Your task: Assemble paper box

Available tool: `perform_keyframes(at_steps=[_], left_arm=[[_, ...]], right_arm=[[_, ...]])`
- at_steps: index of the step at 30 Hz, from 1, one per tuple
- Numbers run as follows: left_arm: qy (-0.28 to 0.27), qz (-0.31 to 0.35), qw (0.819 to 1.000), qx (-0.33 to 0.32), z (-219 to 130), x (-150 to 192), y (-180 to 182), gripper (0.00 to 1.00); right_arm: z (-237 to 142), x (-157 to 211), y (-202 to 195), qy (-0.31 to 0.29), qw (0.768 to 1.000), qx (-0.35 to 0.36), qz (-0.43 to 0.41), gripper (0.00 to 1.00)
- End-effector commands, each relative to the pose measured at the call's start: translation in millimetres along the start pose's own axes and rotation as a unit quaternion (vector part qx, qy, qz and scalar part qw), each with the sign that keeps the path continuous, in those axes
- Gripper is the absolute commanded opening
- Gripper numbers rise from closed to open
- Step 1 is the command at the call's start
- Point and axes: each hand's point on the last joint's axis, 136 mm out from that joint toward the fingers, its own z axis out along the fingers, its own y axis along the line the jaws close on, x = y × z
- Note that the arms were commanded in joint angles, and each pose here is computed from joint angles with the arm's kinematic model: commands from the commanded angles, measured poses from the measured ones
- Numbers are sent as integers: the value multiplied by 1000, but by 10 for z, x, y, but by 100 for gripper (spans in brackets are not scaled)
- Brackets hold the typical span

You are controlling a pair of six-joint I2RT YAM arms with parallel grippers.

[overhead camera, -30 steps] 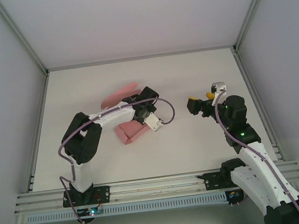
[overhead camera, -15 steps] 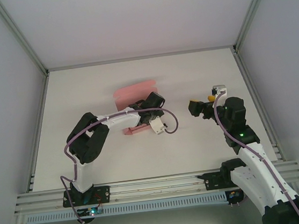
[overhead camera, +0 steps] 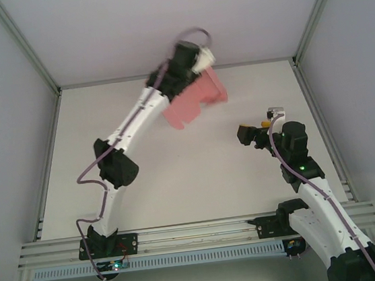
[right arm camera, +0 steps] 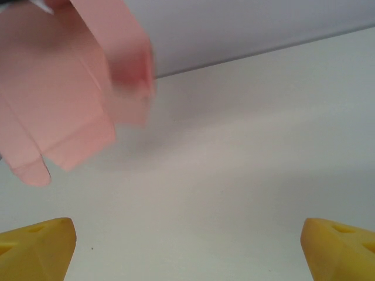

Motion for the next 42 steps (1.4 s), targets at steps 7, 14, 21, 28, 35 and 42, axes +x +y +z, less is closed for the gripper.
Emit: perform_keyframes(at_steps=[7, 14, 21, 28, 35, 42], left_arm=[[165, -428, 887, 44, -335, 1370, -104, 0], [192, -569, 799, 21, -711, 1949, -440, 0], [190, -598, 774, 87, -807, 2019, -784, 0], [199, -597, 772, 90, -789, 2080, -854, 0], [200, -584, 778, 114, -752, 2033, -924, 0], [218, -575, 782, 103, -703, 2127, -954, 0]], right_arm=[[265, -52, 180, 27, 997, -72, 23, 95], [627, -6, 541, 89, 973, -204, 64, 77], [1046, -1, 879, 133, 955, -265, 24, 72], [1366, -1, 1053, 165, 937, -307, 34, 60], [1493, -44, 1179, 167, 930, -328, 10, 51], [1474, -120, 1258, 159, 925, -345, -11, 49]])
